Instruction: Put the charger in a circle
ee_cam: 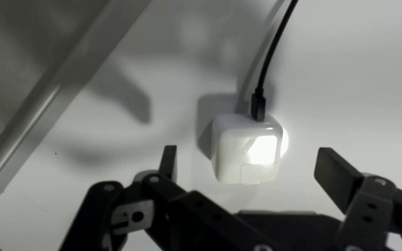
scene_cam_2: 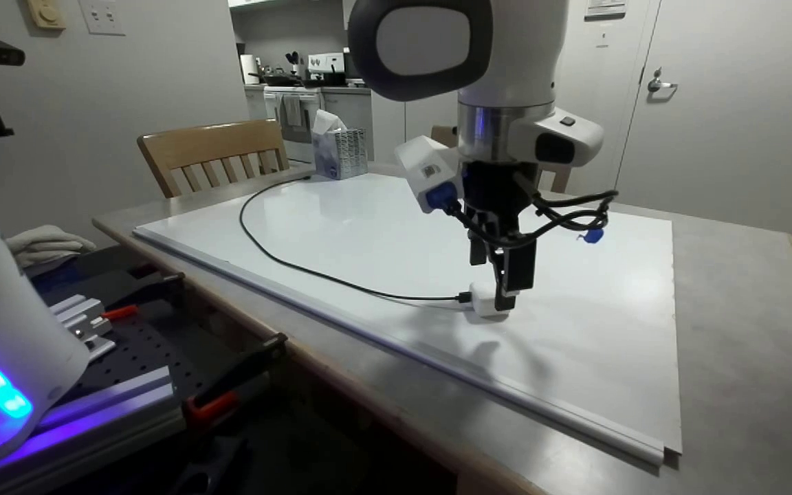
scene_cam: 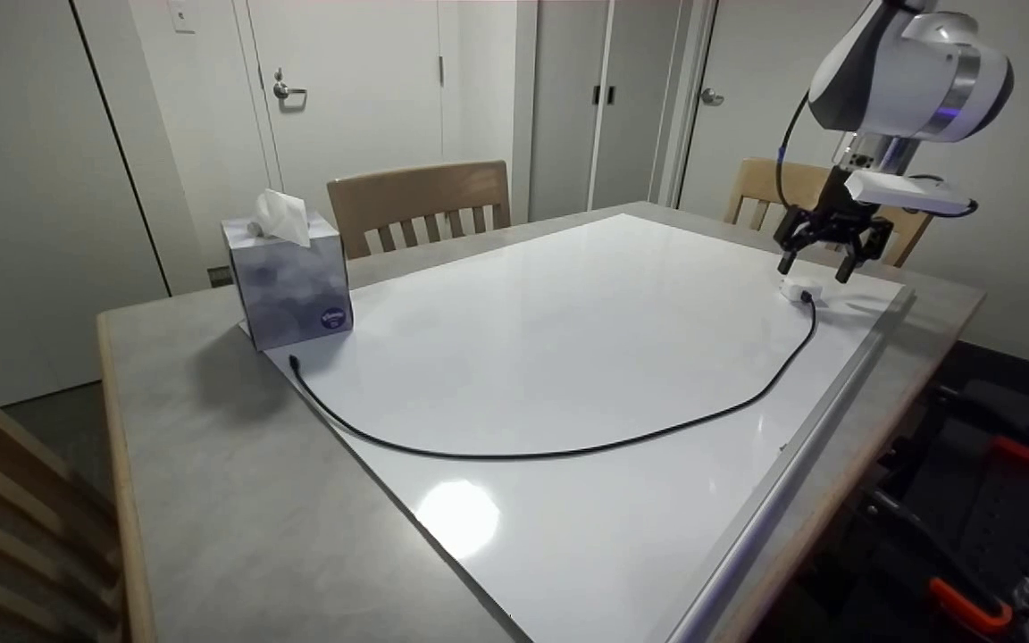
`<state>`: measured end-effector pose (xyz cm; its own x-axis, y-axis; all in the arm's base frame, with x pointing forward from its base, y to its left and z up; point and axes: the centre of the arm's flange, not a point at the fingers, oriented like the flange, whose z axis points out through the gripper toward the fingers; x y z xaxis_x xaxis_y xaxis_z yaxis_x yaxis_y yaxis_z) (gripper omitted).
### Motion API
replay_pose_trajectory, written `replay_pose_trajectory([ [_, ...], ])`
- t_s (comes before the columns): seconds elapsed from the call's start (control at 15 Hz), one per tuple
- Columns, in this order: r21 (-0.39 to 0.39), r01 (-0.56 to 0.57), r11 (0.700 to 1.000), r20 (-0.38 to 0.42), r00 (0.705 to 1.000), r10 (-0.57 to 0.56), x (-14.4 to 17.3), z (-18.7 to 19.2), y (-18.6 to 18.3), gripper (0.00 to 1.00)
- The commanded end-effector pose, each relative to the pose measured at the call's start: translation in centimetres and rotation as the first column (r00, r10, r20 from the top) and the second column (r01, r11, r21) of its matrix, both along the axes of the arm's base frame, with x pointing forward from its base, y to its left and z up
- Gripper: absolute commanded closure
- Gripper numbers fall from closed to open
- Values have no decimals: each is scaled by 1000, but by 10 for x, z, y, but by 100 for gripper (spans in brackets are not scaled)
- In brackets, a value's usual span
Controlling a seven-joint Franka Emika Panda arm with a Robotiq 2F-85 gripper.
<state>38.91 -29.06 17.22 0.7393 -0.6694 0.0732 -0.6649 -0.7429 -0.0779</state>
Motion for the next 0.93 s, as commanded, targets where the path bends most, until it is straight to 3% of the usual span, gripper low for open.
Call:
replay_pose_trajectory([
  [0.0,18,-22,1000,1,1000,22,1,-20,-8,0],
  [0.2,22,-35,999,-2,999,35,5,-25,-5,0],
  [0.27,20,-38,999,-2,999,38,5,-25,-1,22],
  [0.73,5,-85,996,-15,996,85,7,-21,10,70],
  [0.87,-7,-119,993,-28,993,118,10,-20,11,74],
])
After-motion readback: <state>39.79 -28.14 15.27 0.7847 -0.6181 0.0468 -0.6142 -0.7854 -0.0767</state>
